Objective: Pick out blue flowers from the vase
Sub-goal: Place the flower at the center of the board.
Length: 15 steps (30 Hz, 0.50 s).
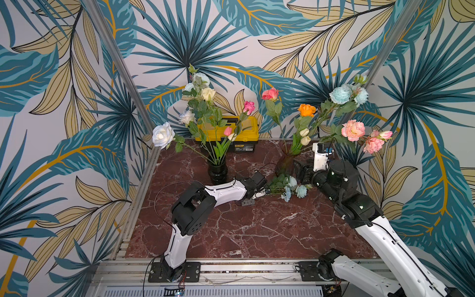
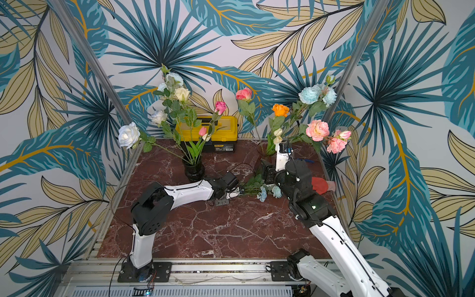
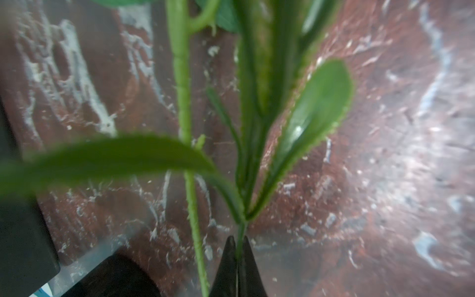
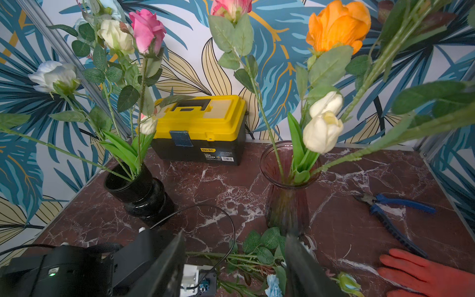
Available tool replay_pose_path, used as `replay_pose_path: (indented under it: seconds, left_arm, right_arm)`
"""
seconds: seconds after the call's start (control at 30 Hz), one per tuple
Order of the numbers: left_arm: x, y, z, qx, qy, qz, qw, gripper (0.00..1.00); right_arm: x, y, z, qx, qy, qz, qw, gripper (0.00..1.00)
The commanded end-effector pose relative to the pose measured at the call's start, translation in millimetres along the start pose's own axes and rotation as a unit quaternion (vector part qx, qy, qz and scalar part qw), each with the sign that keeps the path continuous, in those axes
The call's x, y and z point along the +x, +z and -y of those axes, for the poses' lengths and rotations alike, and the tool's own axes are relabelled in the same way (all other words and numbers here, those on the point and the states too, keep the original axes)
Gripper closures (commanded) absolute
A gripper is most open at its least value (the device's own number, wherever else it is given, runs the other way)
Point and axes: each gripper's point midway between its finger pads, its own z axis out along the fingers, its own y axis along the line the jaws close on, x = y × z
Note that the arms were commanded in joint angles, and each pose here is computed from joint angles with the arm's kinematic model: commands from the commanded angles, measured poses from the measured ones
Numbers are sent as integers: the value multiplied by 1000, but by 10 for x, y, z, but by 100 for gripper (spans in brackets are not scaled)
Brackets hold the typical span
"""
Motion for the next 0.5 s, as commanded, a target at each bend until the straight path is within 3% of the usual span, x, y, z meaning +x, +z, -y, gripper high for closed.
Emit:
replay_pose_path:
  seconds: [0.0, 0.23, 0.47]
  left_arm:
    - [-20, 51, -23, -5, 12, -12, 1000, 100]
    - [15, 135, -24, -4, 0, -22, 1000, 84]
    - [15, 100, -64, -8, -13, -19, 1000, 53]
  right_arm:
    - [48, 112, -52, -16, 3, -6, 1000, 39]
    - [221, 317, -129, -30, -28, -57, 998, 38]
    - [258, 370, -198, -48, -41, -74, 995, 38]
